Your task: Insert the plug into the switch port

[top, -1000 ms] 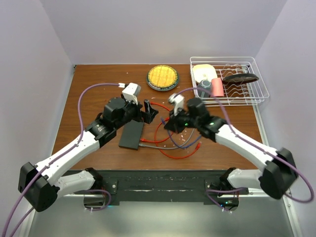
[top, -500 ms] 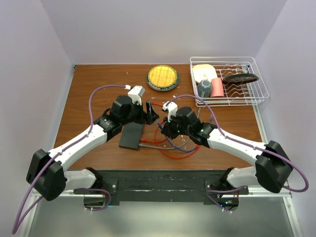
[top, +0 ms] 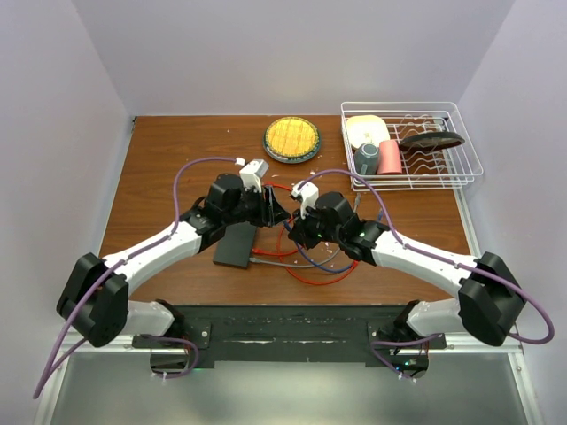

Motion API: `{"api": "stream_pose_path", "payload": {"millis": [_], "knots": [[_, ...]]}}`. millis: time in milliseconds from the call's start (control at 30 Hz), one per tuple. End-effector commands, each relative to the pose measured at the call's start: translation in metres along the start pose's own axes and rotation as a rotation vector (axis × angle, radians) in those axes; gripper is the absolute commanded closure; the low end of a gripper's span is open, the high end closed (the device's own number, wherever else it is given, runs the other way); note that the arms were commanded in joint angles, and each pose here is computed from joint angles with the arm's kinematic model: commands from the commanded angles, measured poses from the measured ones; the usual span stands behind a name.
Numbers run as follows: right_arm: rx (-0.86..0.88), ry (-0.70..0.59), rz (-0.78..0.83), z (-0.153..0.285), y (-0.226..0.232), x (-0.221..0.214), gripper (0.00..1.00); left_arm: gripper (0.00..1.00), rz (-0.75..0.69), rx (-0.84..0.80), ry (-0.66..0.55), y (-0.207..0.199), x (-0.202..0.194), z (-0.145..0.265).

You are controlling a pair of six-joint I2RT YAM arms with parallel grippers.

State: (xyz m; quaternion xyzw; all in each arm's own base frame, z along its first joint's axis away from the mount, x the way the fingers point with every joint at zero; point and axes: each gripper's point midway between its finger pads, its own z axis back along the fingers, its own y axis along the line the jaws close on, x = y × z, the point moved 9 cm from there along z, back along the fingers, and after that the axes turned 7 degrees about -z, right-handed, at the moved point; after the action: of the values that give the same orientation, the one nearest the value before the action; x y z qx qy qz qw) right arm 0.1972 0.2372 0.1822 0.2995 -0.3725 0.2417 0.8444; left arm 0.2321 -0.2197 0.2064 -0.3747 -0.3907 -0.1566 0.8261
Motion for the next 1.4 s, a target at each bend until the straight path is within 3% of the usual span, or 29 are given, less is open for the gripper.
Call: {"api": "stream_pose_path", "payload": {"millis": [0, 100, 233, 333, 400, 433, 500, 533, 667, 767, 867, 1067, 1233, 1367], "knots": [[0.033, -0.099, 0.005, 0.009, 0.01, 0.019, 1.0, 0.59, 0.013, -0.076, -0.019, -0.003, 0.001, -0.007], [0.032, -0.101, 0.001, 0.011, 0.01, 0.018, 1.0, 0.73, 0.012, -0.092, 0.0, -0.002, -0.002, -0.011], [0.034, -0.11, -0.001, 0.012, 0.011, 0.021, 1.0, 1.0, 0.014, -0.103, 0.024, -0.001, -0.006, -0.014], [0.029, -0.117, -0.006, 0.013, 0.011, 0.023, 0.98, 1.0, 0.015, -0.086, 0.016, 0.0, -0.006, -0.012], [0.02, -0.128, -0.007, 0.014, 0.011, 0.025, 0.84, 1.0, 0.007, -0.063, -0.006, 0.0, -0.003, -0.008], [0.015, -0.133, -0.009, 0.015, 0.011, 0.025, 0.67, 1.0, 0.002, -0.051, -0.016, 0.001, -0.002, -0.006], [0.005, -0.152, -0.023, 0.02, 0.01, 0.025, 0.53, 1.0, -0.007, -0.014, -0.049, 0.0, 0.001, 0.001], [-0.003, -0.16, -0.03, 0.022, 0.01, 0.026, 0.38, 1.0, -0.01, 0.003, -0.062, 0.001, 0.002, 0.004], [0.036, -0.225, -0.053, 0.032, 0.015, 0.033, 0.16, 1.0, -0.018, 0.061, -0.13, 0.001, 0.007, 0.018], [0.115, -0.251, -0.068, 0.036, 0.022, 0.039, 0.11, 1.0, -0.014, 0.089, -0.169, 0.001, 0.009, 0.026], [0.191, -0.265, -0.078, 0.038, 0.03, 0.046, 0.11, 1.0, -0.003, 0.102, -0.21, -0.001, 0.012, 0.034], [0.25, -0.271, -0.06, 0.03, 0.038, 0.061, 0.26, 1.0, 0.013, 0.121, -0.256, -0.003, 0.015, 0.045], [0.166, -0.245, -0.06, 0.017, 0.033, 0.069, 0.42, 1.0, 0.021, 0.125, -0.271, -0.004, 0.016, 0.049], [0.121, -0.268, -0.054, 0.014, 0.03, 0.077, 0.46, 1.0, 0.025, 0.117, -0.268, -0.005, 0.015, 0.048]]}}
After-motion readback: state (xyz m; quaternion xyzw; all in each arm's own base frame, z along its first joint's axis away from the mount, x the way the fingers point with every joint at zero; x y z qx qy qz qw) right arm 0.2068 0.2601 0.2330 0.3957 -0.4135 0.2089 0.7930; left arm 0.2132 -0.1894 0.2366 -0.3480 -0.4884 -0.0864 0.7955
